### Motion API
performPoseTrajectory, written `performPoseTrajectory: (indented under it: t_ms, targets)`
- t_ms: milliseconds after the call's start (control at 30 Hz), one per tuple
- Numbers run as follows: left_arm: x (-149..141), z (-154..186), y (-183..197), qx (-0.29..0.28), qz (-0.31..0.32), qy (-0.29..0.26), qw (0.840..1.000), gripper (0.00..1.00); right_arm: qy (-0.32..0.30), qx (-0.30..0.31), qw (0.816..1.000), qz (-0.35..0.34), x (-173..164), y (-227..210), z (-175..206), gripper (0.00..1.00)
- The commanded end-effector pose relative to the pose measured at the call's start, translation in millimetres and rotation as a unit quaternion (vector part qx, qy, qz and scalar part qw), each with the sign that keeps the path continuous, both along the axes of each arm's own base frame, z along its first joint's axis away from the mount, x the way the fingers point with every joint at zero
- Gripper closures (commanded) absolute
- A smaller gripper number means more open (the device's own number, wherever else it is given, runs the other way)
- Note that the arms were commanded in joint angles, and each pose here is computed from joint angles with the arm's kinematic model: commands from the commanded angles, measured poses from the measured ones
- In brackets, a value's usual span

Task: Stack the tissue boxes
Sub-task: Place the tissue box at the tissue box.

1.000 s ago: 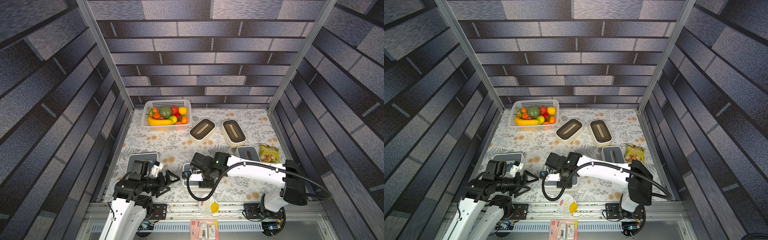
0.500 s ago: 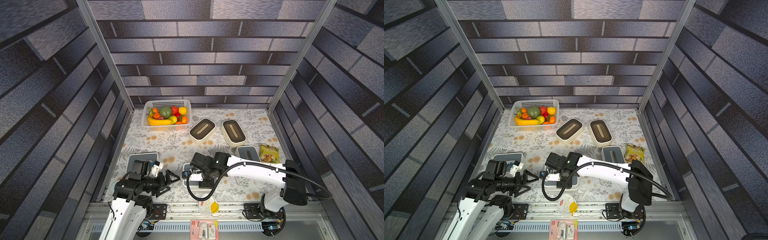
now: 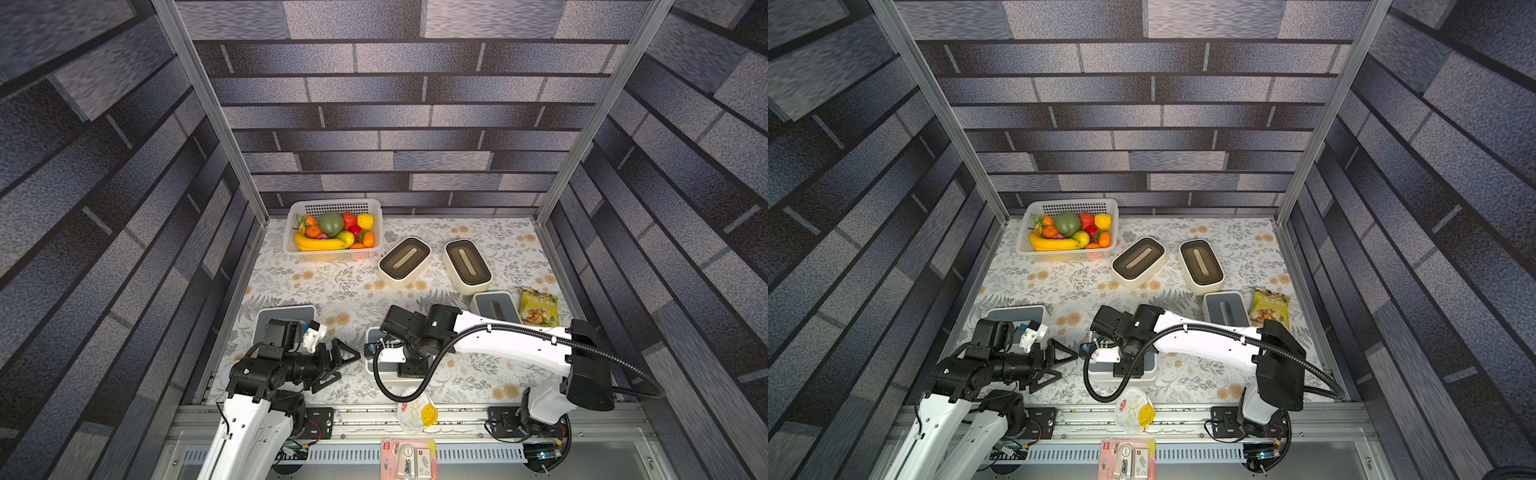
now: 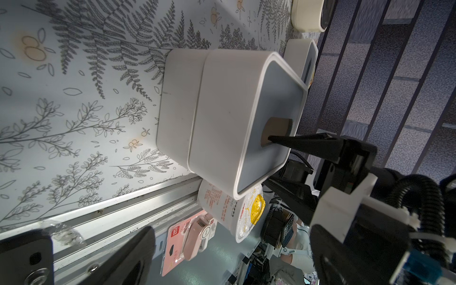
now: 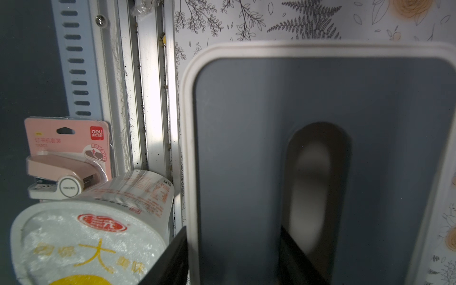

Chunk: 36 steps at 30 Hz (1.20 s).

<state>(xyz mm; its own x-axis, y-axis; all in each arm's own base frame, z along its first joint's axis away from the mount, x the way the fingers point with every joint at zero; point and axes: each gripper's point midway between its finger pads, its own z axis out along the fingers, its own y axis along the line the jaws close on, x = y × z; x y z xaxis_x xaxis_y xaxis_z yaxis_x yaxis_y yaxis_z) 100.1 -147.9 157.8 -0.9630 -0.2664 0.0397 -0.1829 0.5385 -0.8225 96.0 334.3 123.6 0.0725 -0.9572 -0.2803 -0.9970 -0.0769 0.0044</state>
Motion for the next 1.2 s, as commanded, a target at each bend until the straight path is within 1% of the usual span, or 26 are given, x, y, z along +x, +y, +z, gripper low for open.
performPoseTrajectory:
  t_ms: [0,333,733,1167]
  targets:
    - [-1.8,-0.4,-0.5,-0.006,0.001,0.007,1.0,0.0,0.013,0.003,1.0,0.009,-10.8,-1.3,3.1,0.45]
    - [-2.2,-1.1,-0.5,-0.006,0.001,0.006,1.0,0.0,0.014,-0.001,1.0,0.007,-11.3,-2.6,4.2,0.46]
    - [-1.5,-2.4,-1.2,-0.008,0.0,0.007,1.0,0.0,0.016,-0.003,1.0,0.003,-12.0,-4.0,6.0,0.43]
    - [-0.8,-1.4,-1.1,-0.006,-0.001,0.006,1.0,0.0,0.015,-0.006,1.0,0.001,-11.8,-6.8,5.3,0.43]
